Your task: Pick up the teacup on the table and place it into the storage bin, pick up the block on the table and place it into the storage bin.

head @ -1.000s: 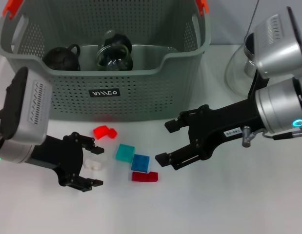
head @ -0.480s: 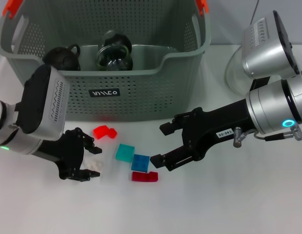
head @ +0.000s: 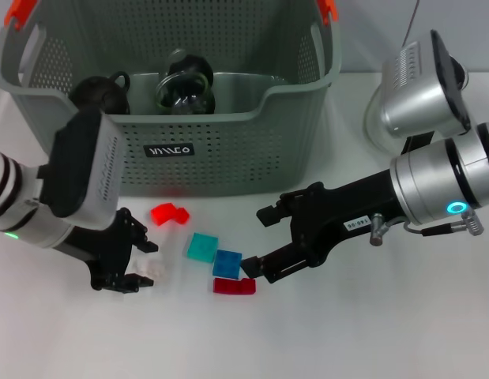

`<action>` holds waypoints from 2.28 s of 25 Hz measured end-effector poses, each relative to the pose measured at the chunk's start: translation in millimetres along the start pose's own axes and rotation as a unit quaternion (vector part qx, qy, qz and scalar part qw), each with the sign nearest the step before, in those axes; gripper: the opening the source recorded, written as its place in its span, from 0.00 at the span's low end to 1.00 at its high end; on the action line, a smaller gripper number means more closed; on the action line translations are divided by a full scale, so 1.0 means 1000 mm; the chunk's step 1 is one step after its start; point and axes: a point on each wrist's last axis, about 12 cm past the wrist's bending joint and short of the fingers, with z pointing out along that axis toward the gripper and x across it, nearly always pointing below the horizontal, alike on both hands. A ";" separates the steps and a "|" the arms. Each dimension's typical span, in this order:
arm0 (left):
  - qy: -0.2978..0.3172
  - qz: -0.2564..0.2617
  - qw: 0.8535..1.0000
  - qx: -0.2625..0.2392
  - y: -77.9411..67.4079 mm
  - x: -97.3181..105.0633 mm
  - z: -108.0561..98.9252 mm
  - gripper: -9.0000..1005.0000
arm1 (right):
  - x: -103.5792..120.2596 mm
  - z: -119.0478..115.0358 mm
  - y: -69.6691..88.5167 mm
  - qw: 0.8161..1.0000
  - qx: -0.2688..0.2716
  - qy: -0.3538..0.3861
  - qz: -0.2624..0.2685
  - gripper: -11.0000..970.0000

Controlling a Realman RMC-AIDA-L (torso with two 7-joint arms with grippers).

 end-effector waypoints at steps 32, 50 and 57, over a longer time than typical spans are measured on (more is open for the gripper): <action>0.050 -0.005 0.999 0.019 0.010 -0.014 0.011 0.34 | 0.008 0.003 -0.003 1.000 0.007 0.001 0.008 0.97; -0.085 -0.090 0.990 0.073 0.000 -0.027 -0.033 0.16 | 0.012 0.000 -0.005 1.000 0.009 -0.001 0.005 0.97; -0.286 -0.151 0.946 0.037 0.011 -0.022 -0.089 0.18 | 0.023 -0.011 -0.009 1.000 0.012 -0.016 0.016 0.97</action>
